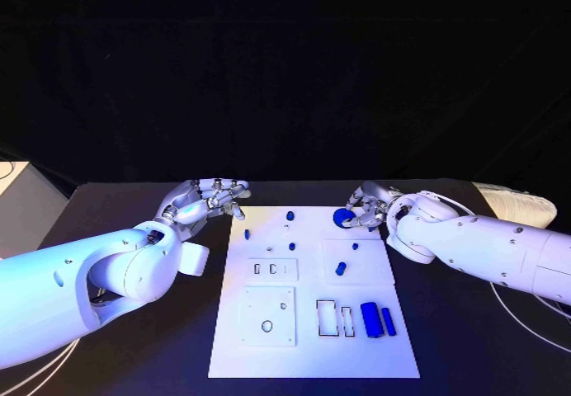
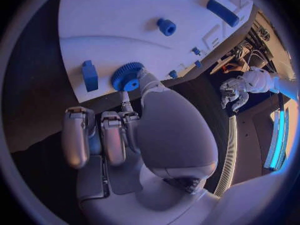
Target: Assemble the parts on the task board
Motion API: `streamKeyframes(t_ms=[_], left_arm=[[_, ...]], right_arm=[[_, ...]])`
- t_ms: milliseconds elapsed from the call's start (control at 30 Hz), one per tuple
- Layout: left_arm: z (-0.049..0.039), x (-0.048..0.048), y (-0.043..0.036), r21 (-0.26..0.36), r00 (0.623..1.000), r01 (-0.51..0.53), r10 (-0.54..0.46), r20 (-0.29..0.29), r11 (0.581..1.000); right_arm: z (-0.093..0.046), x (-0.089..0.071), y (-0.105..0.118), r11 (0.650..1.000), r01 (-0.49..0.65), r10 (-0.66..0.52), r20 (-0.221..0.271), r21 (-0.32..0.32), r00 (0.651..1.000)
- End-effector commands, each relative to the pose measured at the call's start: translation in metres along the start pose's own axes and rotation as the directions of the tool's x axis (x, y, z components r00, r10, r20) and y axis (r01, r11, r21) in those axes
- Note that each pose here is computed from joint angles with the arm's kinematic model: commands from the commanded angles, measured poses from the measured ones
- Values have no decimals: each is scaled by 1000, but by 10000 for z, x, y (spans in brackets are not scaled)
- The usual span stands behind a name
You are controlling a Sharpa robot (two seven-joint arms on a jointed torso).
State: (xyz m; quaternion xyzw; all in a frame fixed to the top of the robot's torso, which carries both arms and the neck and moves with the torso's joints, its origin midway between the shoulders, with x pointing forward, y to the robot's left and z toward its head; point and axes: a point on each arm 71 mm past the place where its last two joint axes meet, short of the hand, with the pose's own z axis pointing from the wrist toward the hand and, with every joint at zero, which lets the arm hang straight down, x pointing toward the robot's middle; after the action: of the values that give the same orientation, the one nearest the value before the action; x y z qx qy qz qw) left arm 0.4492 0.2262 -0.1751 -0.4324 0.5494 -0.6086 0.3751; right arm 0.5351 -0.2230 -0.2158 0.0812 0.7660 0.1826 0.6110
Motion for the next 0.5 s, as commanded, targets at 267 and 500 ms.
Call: streamKeyframes(t_ms=[267, 500], left_arm=[[6, 29, -6, 3, 1000, 11, -11, -25, 1000], [5, 26, -5, 1, 1000, 11, -11, -25, 1000]], right_arm=[[14, 46, 26, 1000, 12, -12, -2, -5, 1000], [2, 55, 60, 997, 78, -77, 32, -29, 997]])
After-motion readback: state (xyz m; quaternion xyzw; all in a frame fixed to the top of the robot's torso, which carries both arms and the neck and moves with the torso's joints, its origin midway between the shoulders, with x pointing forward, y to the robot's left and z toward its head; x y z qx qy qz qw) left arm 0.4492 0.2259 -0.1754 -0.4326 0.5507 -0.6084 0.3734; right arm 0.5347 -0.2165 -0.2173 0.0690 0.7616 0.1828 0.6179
